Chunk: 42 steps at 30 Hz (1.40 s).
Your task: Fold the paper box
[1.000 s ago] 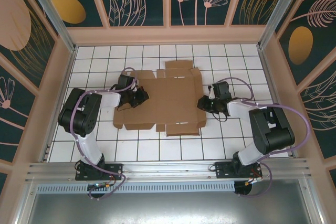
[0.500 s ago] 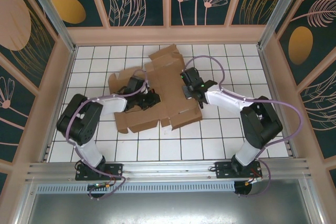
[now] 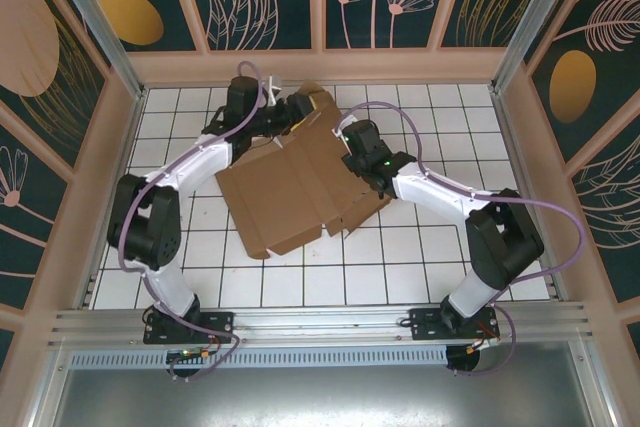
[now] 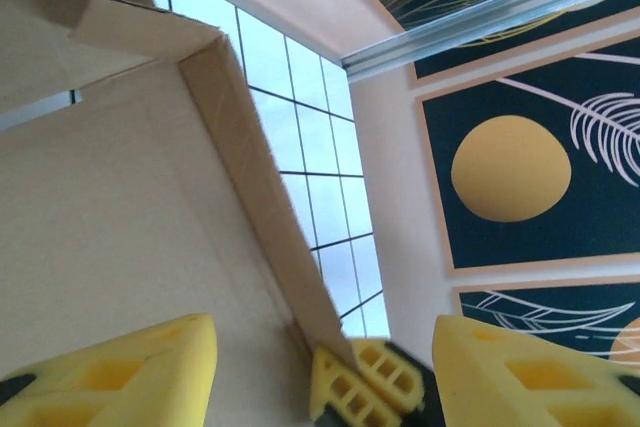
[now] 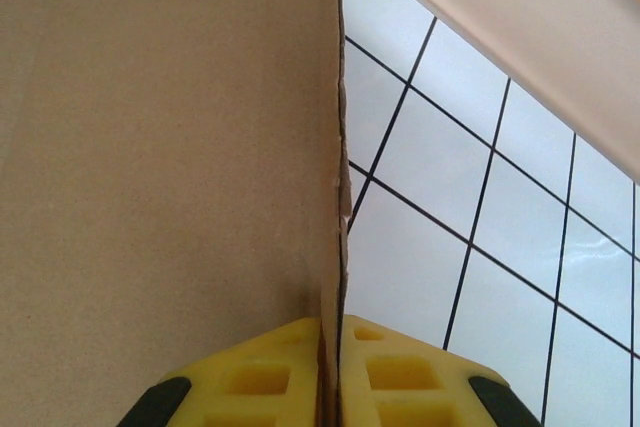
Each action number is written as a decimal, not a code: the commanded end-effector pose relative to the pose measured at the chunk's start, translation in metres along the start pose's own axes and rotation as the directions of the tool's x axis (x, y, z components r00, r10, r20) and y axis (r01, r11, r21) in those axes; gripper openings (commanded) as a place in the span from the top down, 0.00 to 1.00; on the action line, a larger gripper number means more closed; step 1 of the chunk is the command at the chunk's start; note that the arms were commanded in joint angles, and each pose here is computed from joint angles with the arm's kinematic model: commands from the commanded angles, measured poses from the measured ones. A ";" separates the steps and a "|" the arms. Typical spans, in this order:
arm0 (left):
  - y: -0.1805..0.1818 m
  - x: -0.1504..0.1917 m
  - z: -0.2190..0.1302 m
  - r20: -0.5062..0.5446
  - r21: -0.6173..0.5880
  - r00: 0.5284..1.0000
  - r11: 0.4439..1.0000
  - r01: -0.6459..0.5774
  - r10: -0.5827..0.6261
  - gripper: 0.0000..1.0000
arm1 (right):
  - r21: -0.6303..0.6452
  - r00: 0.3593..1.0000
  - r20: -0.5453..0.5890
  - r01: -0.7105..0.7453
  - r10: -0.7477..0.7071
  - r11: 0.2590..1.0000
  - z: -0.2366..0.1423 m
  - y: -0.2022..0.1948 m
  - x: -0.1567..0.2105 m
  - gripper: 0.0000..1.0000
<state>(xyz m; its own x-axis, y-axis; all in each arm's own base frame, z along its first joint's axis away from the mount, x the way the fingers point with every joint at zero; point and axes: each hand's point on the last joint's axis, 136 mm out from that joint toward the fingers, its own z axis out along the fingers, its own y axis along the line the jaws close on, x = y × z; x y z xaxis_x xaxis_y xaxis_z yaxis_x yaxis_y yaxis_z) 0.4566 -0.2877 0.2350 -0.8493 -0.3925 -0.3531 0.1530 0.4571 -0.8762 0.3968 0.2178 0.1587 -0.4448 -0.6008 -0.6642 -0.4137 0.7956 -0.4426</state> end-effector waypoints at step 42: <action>0.057 -0.038 0.060 0.045 -0.101 0.958 0.953 0.286 -0.283 1.00 | -0.185 0.929 0.349 -0.063 0.126 0.981 -0.113 0.046 -0.088 0.62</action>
<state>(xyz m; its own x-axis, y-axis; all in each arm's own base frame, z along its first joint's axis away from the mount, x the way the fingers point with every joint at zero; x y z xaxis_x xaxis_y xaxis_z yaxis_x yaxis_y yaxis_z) 0.5118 -0.3037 0.1361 -0.8823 -0.4661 -0.0650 -0.2008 0.4978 -0.8437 0.3504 0.2738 0.2503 -0.1871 -0.5574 -0.8089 -0.4392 0.7840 -0.4387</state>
